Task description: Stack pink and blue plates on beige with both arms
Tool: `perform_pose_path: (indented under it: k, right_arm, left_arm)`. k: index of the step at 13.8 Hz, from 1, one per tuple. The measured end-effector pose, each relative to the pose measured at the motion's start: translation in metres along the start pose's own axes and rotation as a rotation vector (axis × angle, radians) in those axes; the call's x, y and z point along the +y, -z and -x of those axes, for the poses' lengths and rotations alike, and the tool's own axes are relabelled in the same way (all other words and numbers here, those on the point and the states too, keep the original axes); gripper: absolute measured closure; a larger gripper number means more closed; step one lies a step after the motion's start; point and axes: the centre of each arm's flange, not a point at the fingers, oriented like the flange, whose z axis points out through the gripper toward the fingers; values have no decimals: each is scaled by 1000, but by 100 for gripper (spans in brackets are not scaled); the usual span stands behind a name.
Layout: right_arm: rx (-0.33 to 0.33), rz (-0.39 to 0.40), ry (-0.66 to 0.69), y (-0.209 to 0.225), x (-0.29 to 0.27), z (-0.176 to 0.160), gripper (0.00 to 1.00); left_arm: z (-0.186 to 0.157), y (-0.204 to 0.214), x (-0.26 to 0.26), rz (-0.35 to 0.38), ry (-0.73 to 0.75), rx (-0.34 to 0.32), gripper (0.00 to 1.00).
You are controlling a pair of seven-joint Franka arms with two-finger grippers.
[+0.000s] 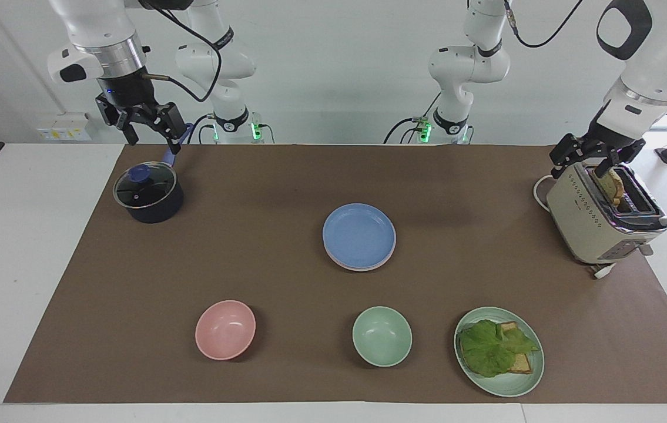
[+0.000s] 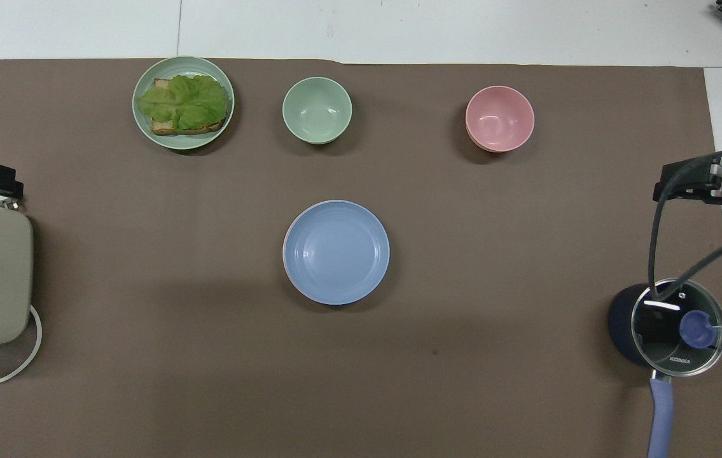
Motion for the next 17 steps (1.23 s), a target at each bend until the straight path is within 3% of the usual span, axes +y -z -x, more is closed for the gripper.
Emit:
perform_pose_path:
  k: [5, 17]
  right_arm:
    - [-46, 12, 75, -20, 28, 0, 0]
    - [-44, 8, 96, -18, 27, 3, 0]
  left_arm:
    - [0, 0, 0, 0, 0, 0, 0]
    - [0, 0, 0, 0, 0, 0, 0]
